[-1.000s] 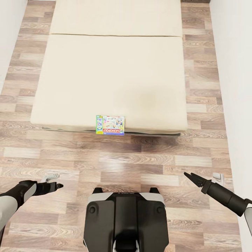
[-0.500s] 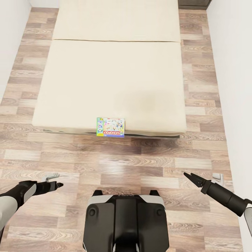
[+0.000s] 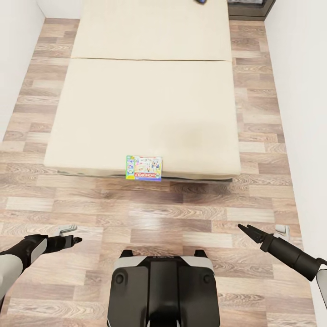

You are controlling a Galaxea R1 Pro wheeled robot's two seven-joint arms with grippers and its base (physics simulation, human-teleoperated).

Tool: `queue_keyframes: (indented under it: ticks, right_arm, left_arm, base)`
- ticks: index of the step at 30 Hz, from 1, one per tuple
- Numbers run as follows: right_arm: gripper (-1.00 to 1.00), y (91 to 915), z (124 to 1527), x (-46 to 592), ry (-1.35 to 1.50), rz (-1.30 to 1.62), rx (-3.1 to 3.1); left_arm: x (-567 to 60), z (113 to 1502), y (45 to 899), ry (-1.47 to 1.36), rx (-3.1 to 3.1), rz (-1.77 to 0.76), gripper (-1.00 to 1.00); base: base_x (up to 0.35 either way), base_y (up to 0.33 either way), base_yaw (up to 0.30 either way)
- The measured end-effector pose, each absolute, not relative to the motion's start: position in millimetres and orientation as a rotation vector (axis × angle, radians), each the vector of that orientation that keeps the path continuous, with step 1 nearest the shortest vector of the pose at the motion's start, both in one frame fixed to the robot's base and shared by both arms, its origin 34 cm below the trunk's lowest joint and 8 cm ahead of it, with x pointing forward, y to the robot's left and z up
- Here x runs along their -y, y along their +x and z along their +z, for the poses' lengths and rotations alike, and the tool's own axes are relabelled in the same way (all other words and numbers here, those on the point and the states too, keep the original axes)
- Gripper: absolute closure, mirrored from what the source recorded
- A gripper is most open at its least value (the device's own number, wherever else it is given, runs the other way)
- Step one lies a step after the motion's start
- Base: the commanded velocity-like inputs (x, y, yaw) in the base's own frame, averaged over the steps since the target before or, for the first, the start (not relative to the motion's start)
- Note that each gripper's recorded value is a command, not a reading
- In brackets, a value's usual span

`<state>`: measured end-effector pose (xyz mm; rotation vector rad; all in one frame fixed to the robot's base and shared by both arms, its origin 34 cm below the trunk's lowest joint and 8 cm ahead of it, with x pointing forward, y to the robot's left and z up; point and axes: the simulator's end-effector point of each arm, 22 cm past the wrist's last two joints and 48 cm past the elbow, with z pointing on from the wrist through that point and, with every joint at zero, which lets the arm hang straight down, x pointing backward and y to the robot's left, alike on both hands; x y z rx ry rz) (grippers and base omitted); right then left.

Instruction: Put all the toys in the child's room - the three board games (two on the bed and one on the table), the two jigsaw puzzles on the table, and the tennis ball on the table - inside the toy box on the table in the child's room.

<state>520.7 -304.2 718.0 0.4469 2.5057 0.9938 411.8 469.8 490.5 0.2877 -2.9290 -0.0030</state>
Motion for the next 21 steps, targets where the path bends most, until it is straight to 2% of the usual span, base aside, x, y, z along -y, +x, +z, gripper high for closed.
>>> queue_keyframes:
  ticks: [21]
  right_arm:
    - [-1.0, 530, 731, 304, 0.422, 0.987, -2.481]
  left_arm:
    - [-470, 501, 428, 0.29, 2.963, 0.0, -1.0]
  base:
    - [0.0, 0.0, 0.0]
